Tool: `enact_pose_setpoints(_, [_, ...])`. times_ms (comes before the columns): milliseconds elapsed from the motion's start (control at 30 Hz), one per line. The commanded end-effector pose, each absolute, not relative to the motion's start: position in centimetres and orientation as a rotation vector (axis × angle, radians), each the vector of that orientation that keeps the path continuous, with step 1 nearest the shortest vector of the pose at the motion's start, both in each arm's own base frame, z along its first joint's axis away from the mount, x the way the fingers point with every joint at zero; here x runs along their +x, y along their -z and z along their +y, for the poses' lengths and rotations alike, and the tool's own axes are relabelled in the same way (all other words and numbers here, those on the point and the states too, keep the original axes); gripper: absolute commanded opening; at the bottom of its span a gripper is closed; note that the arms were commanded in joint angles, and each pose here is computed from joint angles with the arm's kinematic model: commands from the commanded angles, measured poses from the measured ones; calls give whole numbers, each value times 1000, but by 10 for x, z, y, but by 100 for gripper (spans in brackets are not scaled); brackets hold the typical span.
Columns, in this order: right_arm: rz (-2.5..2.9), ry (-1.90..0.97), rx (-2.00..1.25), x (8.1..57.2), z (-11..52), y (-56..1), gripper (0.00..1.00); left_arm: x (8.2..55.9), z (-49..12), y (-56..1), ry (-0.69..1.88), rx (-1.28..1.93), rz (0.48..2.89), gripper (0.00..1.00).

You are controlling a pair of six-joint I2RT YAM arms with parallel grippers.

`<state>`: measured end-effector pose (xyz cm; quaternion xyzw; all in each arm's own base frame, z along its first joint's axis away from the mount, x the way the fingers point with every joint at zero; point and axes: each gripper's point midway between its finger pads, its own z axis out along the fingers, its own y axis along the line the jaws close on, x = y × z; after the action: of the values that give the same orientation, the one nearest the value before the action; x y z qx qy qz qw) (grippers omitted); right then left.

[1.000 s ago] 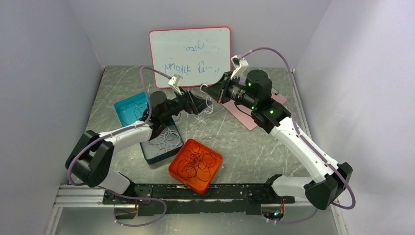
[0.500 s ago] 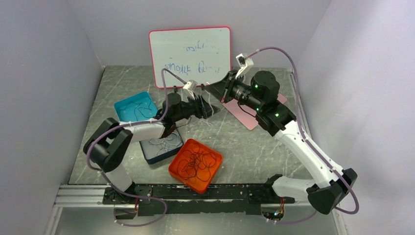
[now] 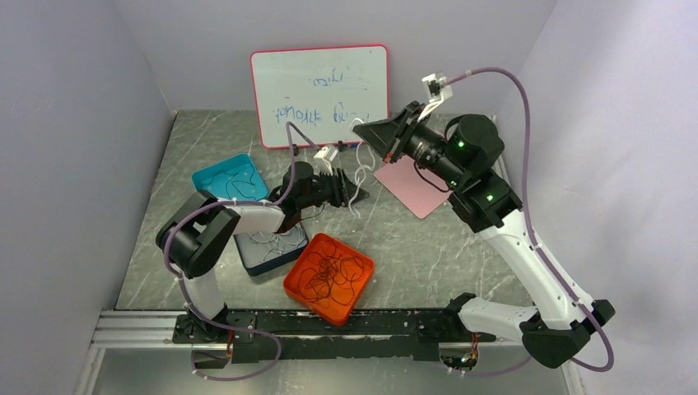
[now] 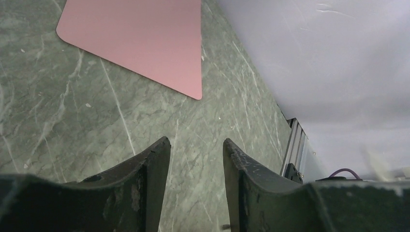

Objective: Untangle the cables

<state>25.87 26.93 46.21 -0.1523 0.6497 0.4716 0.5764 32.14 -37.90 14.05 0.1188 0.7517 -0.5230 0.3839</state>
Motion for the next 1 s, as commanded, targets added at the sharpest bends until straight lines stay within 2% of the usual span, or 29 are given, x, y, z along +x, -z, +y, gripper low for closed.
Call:
enact_pose_setpoints(0, [1441,-1064,-353,253,256,-491,0,321,-386,-144,1344,342,1886,47])
enact_pose_setpoints(367, [1432,-996,-322,255,243,-493,0,336,-358,-141,1227,254,1952,43])
enact_pose_setpoints(667, [1458,-928,-344,262,241,-481,0,359,-280,-188,848,180,1946,47])
enact_pose_setpoints(767, [1465,-905,-347,265,240,-478,0,362,-246,-202,728,131,1941,50])
enact_pose_setpoints(967, [1497,-883,-360,272,243,-467,0,352,-188,-226,563,63,1922,65])
